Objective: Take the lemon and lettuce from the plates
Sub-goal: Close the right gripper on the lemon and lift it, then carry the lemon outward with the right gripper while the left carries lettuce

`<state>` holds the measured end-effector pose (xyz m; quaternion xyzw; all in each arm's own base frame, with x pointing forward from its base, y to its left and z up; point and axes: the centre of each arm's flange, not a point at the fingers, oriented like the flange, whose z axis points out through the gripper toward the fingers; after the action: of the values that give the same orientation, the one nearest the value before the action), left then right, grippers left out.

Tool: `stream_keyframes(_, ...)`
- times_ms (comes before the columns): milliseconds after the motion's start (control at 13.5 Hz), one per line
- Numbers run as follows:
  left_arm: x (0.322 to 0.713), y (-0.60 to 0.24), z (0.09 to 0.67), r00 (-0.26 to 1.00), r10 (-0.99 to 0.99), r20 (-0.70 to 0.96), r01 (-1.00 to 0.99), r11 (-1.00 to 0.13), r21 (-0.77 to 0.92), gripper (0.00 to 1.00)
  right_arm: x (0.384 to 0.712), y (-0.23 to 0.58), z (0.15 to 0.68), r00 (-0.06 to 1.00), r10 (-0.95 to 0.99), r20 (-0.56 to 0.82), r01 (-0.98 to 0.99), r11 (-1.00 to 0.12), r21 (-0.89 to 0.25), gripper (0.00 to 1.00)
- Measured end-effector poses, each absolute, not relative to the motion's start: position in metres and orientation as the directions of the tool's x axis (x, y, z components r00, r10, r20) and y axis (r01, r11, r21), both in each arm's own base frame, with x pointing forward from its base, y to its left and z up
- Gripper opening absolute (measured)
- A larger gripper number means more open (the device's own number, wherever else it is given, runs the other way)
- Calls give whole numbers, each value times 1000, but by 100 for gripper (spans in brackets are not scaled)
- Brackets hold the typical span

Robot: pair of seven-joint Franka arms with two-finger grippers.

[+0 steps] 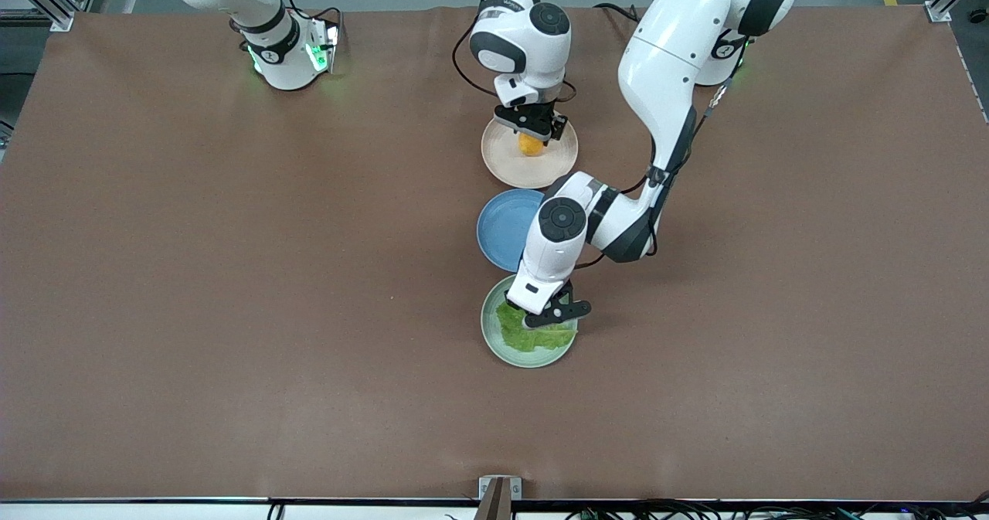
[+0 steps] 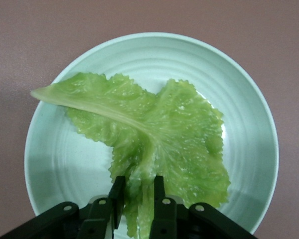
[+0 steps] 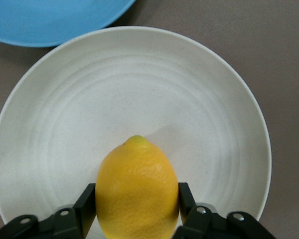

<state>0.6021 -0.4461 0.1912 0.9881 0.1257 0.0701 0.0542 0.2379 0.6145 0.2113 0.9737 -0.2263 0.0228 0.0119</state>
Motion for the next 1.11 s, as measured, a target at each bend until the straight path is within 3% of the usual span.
stream_keyframes(222,604,-447,196,957,257,131,241,-962,132,9,245,612,212,892,-449,56,-450,-893,11,65)
stream_keyframes(444,607,-448,200,953,273,129,254,-956,145,7,274,605,236,913,-403,65,-406,-914,28,65)
stream_keyframes(815,622,-442,252,940,308,150,279,-942,188,7,373,530,349,954,-293,62,-295,-955,27,65)
stream_keyframes(1111,641,-388,364,920,376,109,355,-919,170,7,452,411,365,973,-228,19,-229,-973,37,65)
